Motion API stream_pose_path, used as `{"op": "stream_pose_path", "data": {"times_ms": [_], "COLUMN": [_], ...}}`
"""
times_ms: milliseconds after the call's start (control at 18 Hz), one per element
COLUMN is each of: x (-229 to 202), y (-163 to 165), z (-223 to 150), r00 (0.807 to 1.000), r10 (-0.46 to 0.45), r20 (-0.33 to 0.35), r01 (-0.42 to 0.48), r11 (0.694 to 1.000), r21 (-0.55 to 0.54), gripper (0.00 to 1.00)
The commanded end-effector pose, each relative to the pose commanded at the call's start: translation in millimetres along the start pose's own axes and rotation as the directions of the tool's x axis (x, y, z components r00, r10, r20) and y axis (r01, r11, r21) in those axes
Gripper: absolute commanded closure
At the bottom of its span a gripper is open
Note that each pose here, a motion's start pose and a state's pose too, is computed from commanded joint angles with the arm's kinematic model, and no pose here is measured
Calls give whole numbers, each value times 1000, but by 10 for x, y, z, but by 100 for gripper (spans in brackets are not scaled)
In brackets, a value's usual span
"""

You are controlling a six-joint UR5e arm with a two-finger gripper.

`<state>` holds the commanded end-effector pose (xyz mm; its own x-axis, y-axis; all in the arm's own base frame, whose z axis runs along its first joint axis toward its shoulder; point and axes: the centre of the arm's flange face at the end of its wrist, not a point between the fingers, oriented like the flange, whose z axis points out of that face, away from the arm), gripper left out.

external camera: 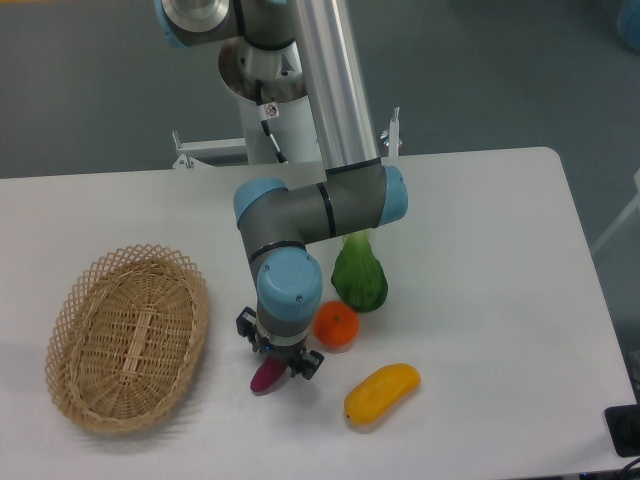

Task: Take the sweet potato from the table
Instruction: 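Lower the open gripper over the purple sweet potato, then close the gripper on the purple sweet potato, then lift the held sweet potato up and away from the table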

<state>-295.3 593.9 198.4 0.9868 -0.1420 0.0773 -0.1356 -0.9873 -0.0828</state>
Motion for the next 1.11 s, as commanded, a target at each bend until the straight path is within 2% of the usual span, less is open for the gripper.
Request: {"op": "stream_pose_path", "data": {"times_ms": [444, 722, 889, 1111], "x": [-29, -209, -431, -750], "y": [119, 472, 752, 1016], "z": [-399, -876, -1151, -1335], "r00": [997, 990, 976, 977], "r10": [-60, -113, -140, -93], "r20": [38, 82, 165, 191], "r01": [58, 109, 140, 90], "r11": [998, 993, 990, 996], "r21": [32, 55, 17, 22], "gripper": [100, 100, 100, 100]}}
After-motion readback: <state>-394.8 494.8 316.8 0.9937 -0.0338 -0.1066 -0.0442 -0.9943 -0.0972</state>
